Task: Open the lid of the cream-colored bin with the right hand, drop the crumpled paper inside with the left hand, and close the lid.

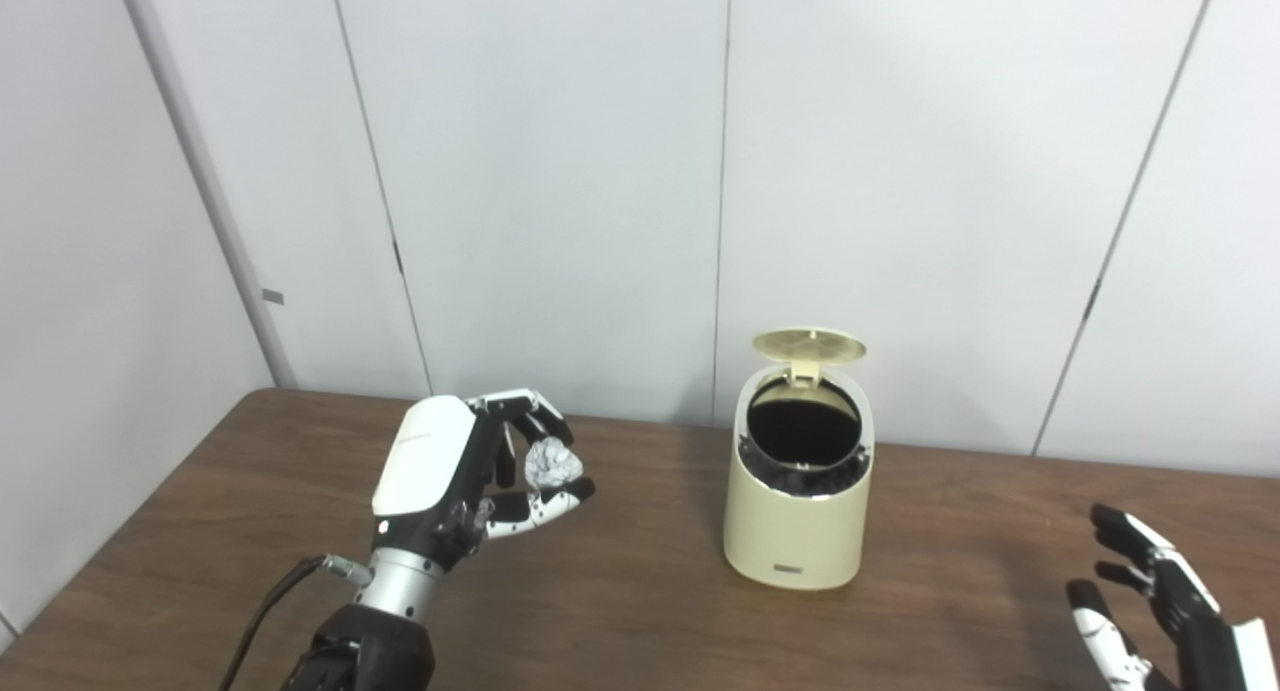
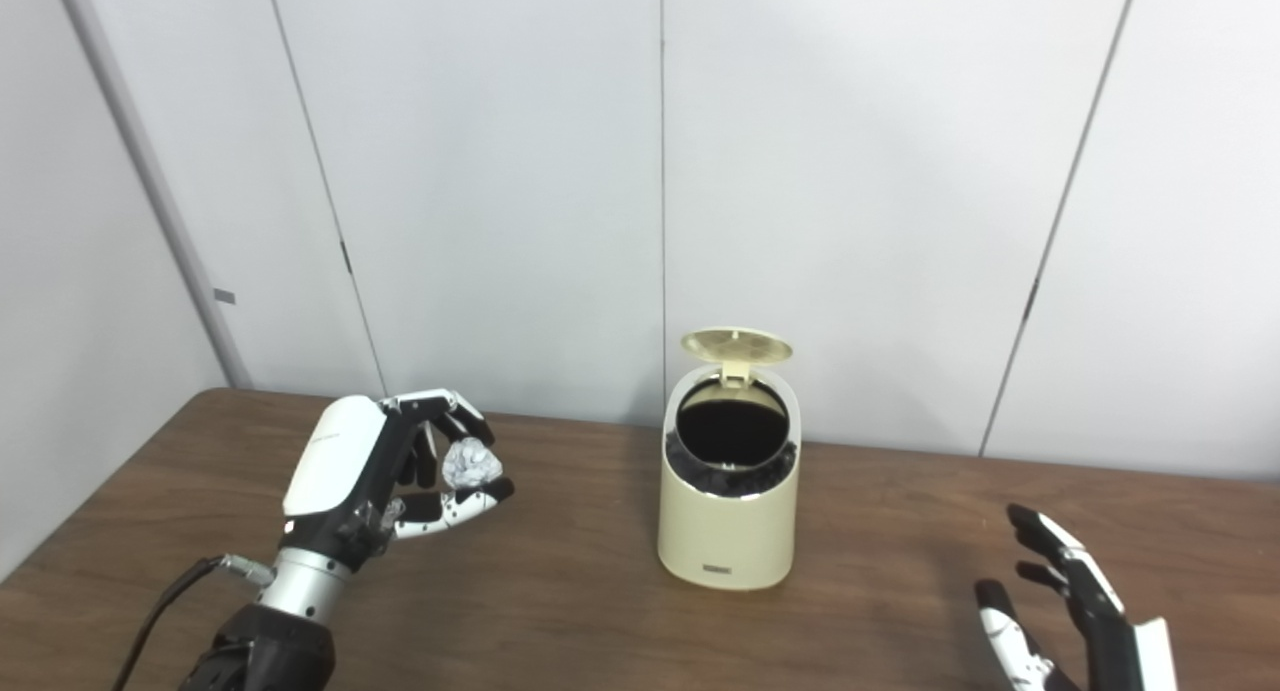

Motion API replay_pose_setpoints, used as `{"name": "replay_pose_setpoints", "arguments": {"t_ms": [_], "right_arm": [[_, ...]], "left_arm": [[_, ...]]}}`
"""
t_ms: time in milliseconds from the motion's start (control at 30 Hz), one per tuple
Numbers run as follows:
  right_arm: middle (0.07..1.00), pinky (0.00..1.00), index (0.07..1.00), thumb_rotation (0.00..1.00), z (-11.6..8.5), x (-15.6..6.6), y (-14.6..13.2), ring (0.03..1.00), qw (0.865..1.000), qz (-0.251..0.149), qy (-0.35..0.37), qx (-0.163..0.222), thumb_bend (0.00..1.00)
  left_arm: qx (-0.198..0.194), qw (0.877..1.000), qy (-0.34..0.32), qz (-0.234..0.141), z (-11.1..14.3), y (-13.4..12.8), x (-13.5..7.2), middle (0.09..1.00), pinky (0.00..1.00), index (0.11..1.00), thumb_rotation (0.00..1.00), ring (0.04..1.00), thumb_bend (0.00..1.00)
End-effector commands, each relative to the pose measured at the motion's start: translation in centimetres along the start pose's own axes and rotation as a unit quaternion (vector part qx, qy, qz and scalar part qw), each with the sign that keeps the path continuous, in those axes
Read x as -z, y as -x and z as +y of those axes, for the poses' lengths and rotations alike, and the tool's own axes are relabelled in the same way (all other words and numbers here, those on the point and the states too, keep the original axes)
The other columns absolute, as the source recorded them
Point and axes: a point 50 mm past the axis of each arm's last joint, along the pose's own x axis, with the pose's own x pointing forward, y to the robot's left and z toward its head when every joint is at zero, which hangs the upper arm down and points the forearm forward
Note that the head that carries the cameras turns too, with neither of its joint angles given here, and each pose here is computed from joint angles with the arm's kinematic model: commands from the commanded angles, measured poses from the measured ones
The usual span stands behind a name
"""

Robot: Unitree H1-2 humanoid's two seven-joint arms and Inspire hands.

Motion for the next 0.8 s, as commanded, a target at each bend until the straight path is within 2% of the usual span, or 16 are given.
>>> {"name": "replay_pose_setpoints", "arguments": {"t_ms": [0,333,467,600,767], "right_arm": [[0.810,0.71,0.785,0.54,3.2,0.1,2.0,0.806,0.999,0.032,-0.024,-0.008,0.13],[0.813,0.72,0.802,0.66,5.2,0.1,2.0,0.810,0.998,0.051,-0.017,-0.014,0.20],[0.818,0.72,0.804,0.65,5.8,0.3,2.0,0.810,0.999,0.048,-0.016,-0.015,0.18],[0.821,0.71,0.807,0.63,6.5,0.2,2.0,0.810,0.998,0.054,-0.017,-0.012,0.19],[0.825,0.71,0.810,0.68,7.4,0.3,1.8,0.815,0.998,0.055,-0.015,-0.012,0.20]], "left_arm": [[-0.027,0.999,0.006,-0.041,1.0,-2.2,-1.8,0.448,0.16,0.496,0.00,0.199,0.52],[-0.026,0.995,0.032,-0.087,-1.1,-5.1,-5.0,0.455,0.16,0.493,0.00,0.205,0.52],[-0.022,0.994,0.043,-0.098,-2.1,-6.3,-6.3,0.459,0.16,0.489,0.00,0.202,0.52],[-0.016,0.993,0.042,-0.107,-2.9,-6.9,-6.2,0.450,0.15,0.495,0.00,0.192,0.52],[-0.010,0.993,0.032,-0.115,-3.8,-7.5,-5.7,0.451,0.16,0.494,0.00,0.197,0.52]]}}
